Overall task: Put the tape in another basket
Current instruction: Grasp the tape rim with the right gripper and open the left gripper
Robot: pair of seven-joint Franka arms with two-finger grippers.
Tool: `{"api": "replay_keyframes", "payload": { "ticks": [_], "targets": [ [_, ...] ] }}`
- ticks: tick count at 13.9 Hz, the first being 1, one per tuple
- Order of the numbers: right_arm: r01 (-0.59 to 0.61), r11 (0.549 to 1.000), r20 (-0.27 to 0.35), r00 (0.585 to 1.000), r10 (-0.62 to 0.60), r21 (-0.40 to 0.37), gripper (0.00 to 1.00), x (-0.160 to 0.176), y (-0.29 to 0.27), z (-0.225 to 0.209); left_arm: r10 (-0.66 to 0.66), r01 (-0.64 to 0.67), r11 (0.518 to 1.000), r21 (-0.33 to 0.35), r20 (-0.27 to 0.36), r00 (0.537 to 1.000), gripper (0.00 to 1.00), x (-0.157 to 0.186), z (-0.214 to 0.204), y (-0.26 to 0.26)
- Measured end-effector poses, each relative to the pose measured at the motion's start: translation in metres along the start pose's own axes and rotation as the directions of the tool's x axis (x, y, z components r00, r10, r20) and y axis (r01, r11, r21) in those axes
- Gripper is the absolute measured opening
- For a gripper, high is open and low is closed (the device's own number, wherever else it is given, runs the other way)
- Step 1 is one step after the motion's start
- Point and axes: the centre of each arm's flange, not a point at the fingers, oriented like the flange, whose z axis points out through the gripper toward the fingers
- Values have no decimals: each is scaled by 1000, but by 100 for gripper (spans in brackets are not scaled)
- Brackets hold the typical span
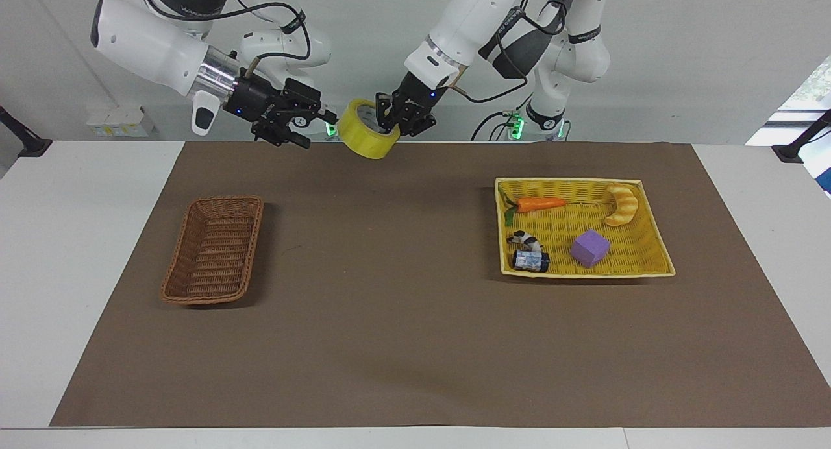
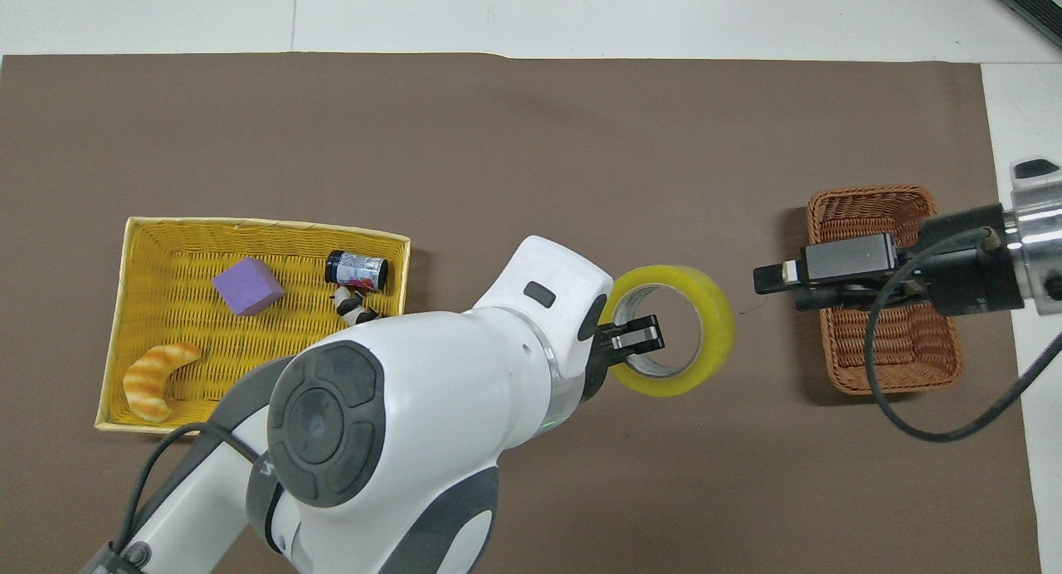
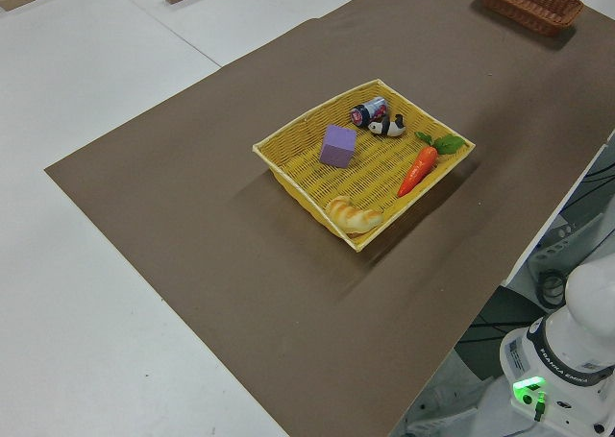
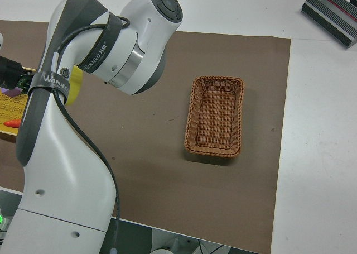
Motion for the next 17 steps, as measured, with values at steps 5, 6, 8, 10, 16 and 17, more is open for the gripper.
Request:
{"api": "replay_keyframes", "payload": {
  "ticks": [5, 6, 8, 10, 16, 17],
  "targets": [
    [17, 1000, 31, 999, -18, 12, 100, -16, -9, 15, 0, 0, 1000, 2, 2, 1000, 22, 0, 3, 0],
    [19, 1000, 34, 999, -20, 12, 100, -16, -10, 16, 0, 0, 1000, 2, 2, 1000, 22, 0, 3, 0],
    [22, 1000, 41, 999, -22, 11, 100, -17, -11, 20, 1, -1, 1000, 1, 2, 1000, 22, 0, 4, 0],
    [26, 1000, 54, 998, -27, 10, 100, -19, -13, 27, 1, -1, 1000, 2, 3, 1000, 22, -1, 4, 0],
    [42, 999, 81, 996, -40, -17, 100, -23, -17, 40, 3, -3, 1000, 1, 4, 1000, 22, -2, 4, 1],
    [46, 999, 83, 996, -43, -30, 93, -23, -17, 41, 3, -3, 1000, 1, 4, 1000, 22, -2, 4, 1]
  ]
}}
